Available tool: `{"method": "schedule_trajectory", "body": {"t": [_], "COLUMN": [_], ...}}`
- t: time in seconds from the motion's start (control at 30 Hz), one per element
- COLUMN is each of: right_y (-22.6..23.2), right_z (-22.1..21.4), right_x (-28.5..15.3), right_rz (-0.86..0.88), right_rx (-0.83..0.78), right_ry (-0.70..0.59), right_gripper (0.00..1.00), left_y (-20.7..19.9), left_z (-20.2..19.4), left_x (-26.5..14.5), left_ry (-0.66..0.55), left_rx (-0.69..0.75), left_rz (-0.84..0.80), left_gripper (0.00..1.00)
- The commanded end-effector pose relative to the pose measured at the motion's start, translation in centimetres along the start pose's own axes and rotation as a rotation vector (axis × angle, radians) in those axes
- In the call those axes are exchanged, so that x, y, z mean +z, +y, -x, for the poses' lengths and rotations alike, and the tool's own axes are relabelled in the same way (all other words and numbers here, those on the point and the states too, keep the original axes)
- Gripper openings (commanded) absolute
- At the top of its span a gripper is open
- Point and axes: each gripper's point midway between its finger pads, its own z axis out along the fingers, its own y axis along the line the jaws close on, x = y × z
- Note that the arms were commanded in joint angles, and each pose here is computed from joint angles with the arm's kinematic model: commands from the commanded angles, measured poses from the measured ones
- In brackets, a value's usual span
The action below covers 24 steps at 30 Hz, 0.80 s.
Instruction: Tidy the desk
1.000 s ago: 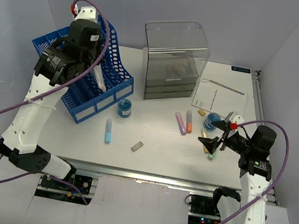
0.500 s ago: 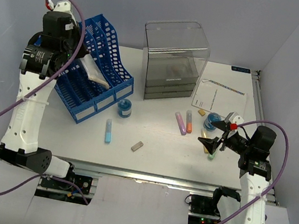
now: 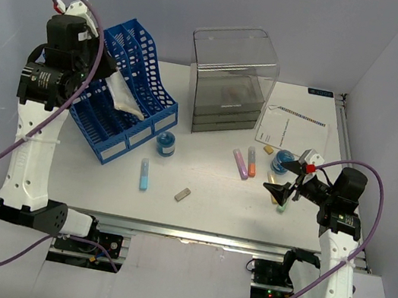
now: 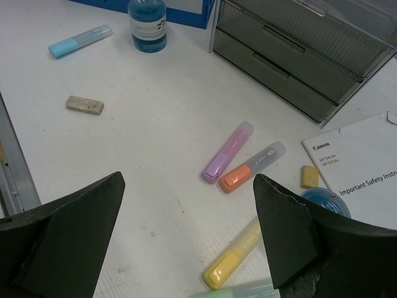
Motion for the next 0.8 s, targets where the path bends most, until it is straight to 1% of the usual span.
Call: {"method": "schedule_trajectory", "body": {"t": [0.0,0.3,0.5,0.63,0.77], "right_y": [0.1,0.1,0.1,0.0,-0.1], "right_z": [0.4,0.2,0.1,-0.1,-0.2], "right_x": [0.0,0.0,0.1,0.1,0.1], "right_rz": [0.013,0.015,0.012,0.011,0.009], "right_rx": [-0.028,-0.025,-0.025,-0.02,-0.017], "right_ry": [-0.021,-0.02,-0.018,-0.014,-0.011], "right_gripper": [0.91,0.91,0.91,0.91,0.91], "left_y": [-1.0,0.8,3.9,5.2,5.4], "left_z": [2.9,2.7,1.4,1.0,1.0], "left_x": [-4.6,-6.0,-5.6,-5.7,-5.2], "left_ry": [-0.127,-0.157,-0.149,-0.149,-0.144], "left_rx": [-0.032,-0.021,0.024,0.048,0.06], "left_rz": [-0.056,0.017,0.161,0.218,0.233], "left_gripper": [0.0,0.0,0.0,0.0,0.0]}}
